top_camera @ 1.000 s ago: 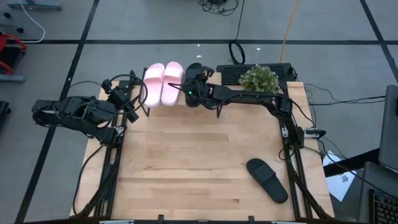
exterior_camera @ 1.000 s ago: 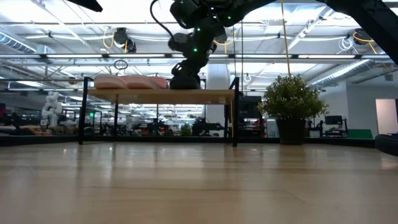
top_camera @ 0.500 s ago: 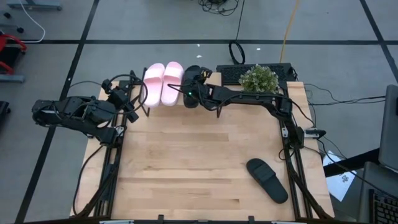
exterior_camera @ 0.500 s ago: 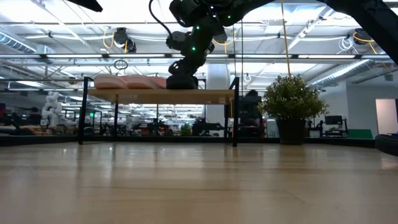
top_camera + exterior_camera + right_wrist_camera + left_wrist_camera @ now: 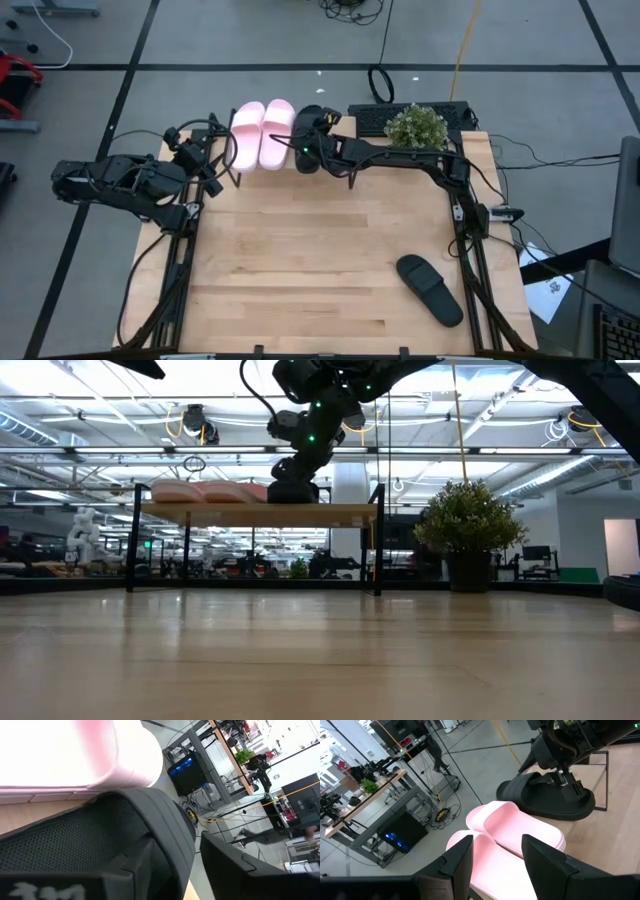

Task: Pick and place slides into the shelf
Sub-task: Put the top black slides on the shelf, then put the black slides on the shelf

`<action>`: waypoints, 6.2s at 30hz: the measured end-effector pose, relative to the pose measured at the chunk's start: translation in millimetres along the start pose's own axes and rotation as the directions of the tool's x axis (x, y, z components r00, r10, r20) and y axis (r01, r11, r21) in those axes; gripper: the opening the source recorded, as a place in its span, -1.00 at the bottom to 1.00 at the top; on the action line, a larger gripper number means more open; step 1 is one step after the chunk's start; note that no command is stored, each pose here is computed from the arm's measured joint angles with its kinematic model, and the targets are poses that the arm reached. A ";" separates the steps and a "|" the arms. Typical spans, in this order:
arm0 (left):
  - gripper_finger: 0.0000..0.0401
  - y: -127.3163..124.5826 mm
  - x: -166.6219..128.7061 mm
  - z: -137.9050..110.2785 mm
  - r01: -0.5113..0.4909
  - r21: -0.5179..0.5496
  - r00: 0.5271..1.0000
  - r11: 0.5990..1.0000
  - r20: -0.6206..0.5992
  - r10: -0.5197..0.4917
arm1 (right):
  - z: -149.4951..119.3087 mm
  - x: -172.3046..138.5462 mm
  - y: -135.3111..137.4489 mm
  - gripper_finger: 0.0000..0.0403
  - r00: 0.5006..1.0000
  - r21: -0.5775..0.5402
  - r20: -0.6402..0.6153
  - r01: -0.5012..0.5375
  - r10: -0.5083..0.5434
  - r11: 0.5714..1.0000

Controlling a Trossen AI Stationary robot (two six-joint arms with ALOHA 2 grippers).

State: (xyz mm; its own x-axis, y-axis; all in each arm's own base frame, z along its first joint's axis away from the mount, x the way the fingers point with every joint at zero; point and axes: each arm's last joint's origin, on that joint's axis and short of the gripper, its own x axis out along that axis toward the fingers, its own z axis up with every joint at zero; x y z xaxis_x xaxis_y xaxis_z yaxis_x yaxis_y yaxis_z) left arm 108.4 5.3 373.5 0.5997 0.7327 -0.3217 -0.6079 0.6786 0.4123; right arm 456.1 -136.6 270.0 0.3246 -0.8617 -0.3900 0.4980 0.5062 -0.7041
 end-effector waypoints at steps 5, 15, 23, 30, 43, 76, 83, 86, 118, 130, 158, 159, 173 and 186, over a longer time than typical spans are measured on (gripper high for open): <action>-0.13 0.0 0.0 0.0 0.000 -0.001 1.000 1.000 0.000 0.000 | 2.9 -6.5 5.2 -0.09 1.000 -0.012 0.017 -0.006 0.006 1.000; -0.13 -0.1 0.0 0.0 0.002 -0.001 1.000 1.000 0.000 -0.002 | 10.3 -25.5 19.2 0.03 0.998 -0.068 0.062 -0.014 0.018 0.998; -0.13 -0.1 0.0 0.0 0.003 -0.001 1.000 1.000 0.000 -0.003 | 13.3 -28.7 18.7 0.05 0.997 -0.109 0.065 0.050 -0.043 0.993; -0.13 -0.1 0.0 -0.8 0.003 0.007 1.000 1.000 -0.006 -0.003 | 11.6 -15.4 7.2 0.05 0.996 -0.094 0.054 0.076 -0.071 0.993; -0.13 0.2 0.0 -3.2 0.001 0.011 1.000 1.000 -0.022 -0.001 | 10.7 -6.8 -1.2 0.05 0.995 -0.118 0.050 0.097 -0.092 0.988; -0.13 0.3 -0.1 -3.7 0.001 0.012 1.000 1.000 -0.025 -0.001 | 10.1 14.2 -22.4 0.04 0.991 -0.128 0.079 0.118 -0.108 0.985; -0.13 0.3 -0.1 -3.7 0.001 0.011 1.000 1.000 -0.025 -0.001 | 14.1 15.2 -27.0 0.04 0.985 -0.104 0.111 0.143 -0.132 0.984; -0.13 0.2 -0.1 -3.7 0.001 0.009 1.000 1.000 -0.025 -0.001 | 15.9 14.7 -27.6 0.04 0.984 -0.113 0.134 0.136 -0.120 0.984; -0.13 0.3 -0.1 -3.8 0.001 0.012 1.000 1.000 -0.026 -0.001 | 28.9 1.3 -28.4 0.04 0.957 -0.160 0.176 0.257 -0.229 0.953; -0.13 0.6 -0.2 -6.5 -0.001 0.011 0.999 1.000 -0.044 0.002 | 58.8 -69.4 -13.9 0.04 0.876 -0.316 0.170 0.483 -0.452 0.816; -0.13 1.8 -1.2 -18.1 0.009 -0.055 0.991 0.998 -0.129 -0.016 | 33.5 -365.6 -7.1 0.04 0.852 -0.303 0.515 0.284 -0.094 0.910; -0.13 1.8 -1.2 -18.1 0.008 -0.061 0.991 0.998 -0.129 -0.016 | 31.0 -368.9 -13.4 0.04 0.852 -0.282 0.514 0.272 -0.094 0.920; -0.13 1.2 -1.1 -17.6 0.019 -0.113 0.991 0.993 -0.129 -0.034 | -75.7 -341.6 -66.1 0.04 0.875 -0.278 0.473 0.259 -0.103 0.925; -0.13 -0.6 -0.3 -8.9 0.033 -0.175 0.997 0.984 -0.067 -0.046 | -143.3 -321.8 -116.4 0.04 0.839 0.000 0.538 0.102 -0.086 0.995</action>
State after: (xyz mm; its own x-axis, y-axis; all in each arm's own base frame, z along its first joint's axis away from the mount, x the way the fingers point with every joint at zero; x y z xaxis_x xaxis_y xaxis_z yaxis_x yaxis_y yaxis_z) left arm 103.9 5.2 365.7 0.5907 0.7027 -0.3965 -0.6690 0.7013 0.2462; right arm 178.5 76.8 392.4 0.6617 -0.7479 0.0530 0.5287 0.4154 -0.7402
